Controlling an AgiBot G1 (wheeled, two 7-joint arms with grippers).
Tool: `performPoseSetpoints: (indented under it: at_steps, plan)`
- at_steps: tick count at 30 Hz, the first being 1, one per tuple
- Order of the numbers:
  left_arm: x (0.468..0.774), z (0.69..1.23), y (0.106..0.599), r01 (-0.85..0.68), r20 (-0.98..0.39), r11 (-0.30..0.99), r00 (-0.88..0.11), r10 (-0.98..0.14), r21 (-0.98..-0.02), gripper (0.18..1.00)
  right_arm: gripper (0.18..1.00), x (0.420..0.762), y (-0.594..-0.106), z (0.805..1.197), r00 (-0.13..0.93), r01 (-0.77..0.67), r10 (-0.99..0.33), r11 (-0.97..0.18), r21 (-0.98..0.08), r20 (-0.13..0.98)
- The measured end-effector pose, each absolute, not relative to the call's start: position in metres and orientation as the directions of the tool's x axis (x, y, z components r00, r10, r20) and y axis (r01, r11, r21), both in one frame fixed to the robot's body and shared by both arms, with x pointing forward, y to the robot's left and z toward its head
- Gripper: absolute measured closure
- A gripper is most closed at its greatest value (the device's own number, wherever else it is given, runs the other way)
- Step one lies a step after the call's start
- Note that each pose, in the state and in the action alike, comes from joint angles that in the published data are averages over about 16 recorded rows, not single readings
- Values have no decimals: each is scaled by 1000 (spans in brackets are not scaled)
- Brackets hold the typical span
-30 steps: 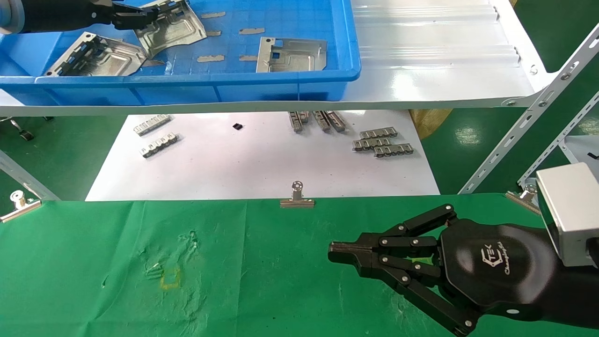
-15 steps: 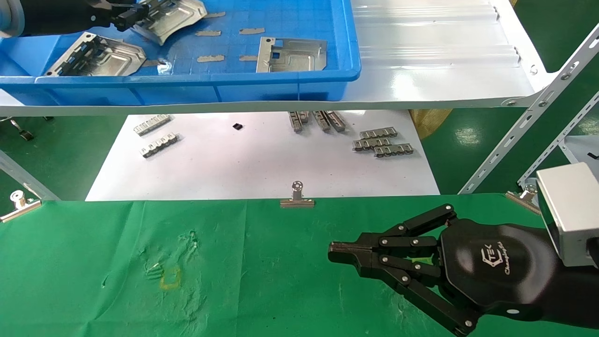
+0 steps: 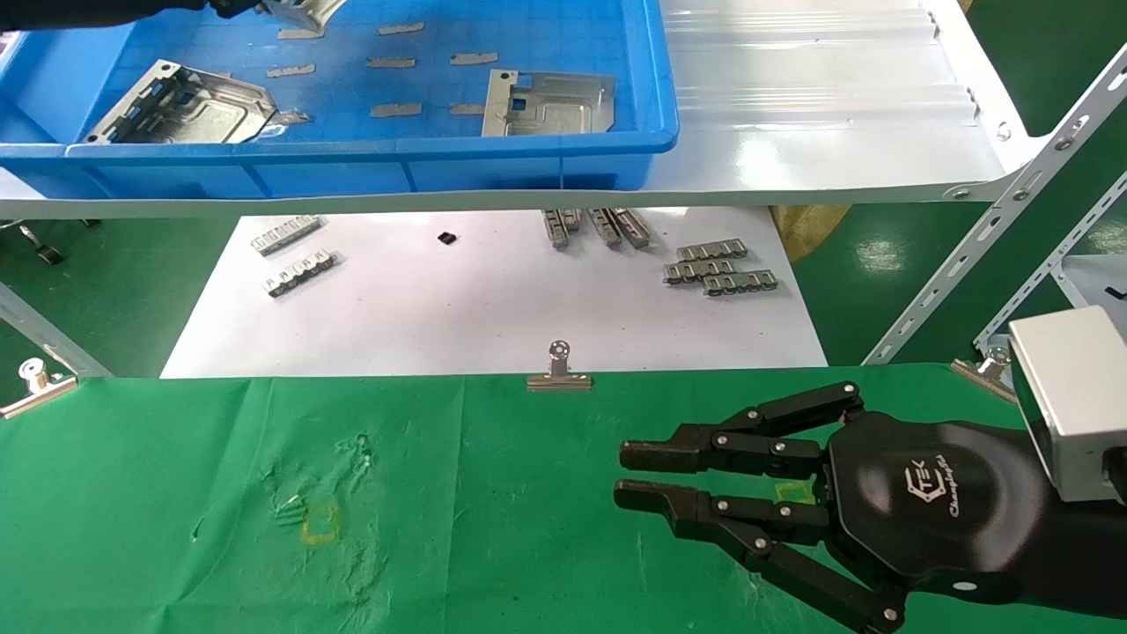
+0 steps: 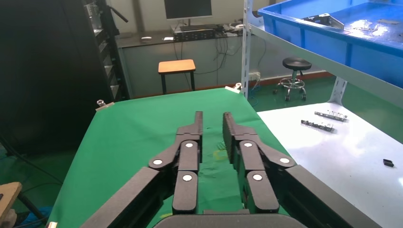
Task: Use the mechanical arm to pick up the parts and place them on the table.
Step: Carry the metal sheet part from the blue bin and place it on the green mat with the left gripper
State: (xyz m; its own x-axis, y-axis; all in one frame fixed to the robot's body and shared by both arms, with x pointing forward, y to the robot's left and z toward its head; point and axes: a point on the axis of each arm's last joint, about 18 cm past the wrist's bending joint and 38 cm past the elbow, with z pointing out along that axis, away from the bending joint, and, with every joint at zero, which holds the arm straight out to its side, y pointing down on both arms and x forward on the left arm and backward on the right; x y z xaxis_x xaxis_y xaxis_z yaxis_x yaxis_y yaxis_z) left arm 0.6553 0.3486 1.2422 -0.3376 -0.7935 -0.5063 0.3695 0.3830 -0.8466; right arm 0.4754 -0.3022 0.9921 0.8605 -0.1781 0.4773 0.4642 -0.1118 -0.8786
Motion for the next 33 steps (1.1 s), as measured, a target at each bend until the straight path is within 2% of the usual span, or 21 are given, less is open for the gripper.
performPoseSetpoints:
  at_steps: [8, 14, 28, 33]
  plan:
    - [612, 1232, 324, 473, -605, 386, -524, -599, -792, 921, 818, 475, -302, 992, 861, 464, -178, -112, -879, 477]
    - [587, 1218, 311, 543, -664, 382, -599, -447, -748, 922, 692, 475, -302, 992, 861, 464, -178, -112, -879, 477]
    - [561, 1177, 311, 648, -753, 387, -597, -277, -656, 922, 366, 475, -302, 992, 861, 464, -178, -112, -879, 477]
    - [553, 1150, 316, 669, -782, 418, -586, -212, -615, 922, 288, 475, -302, 992, 861, 464, -178, -112, -879, 477]
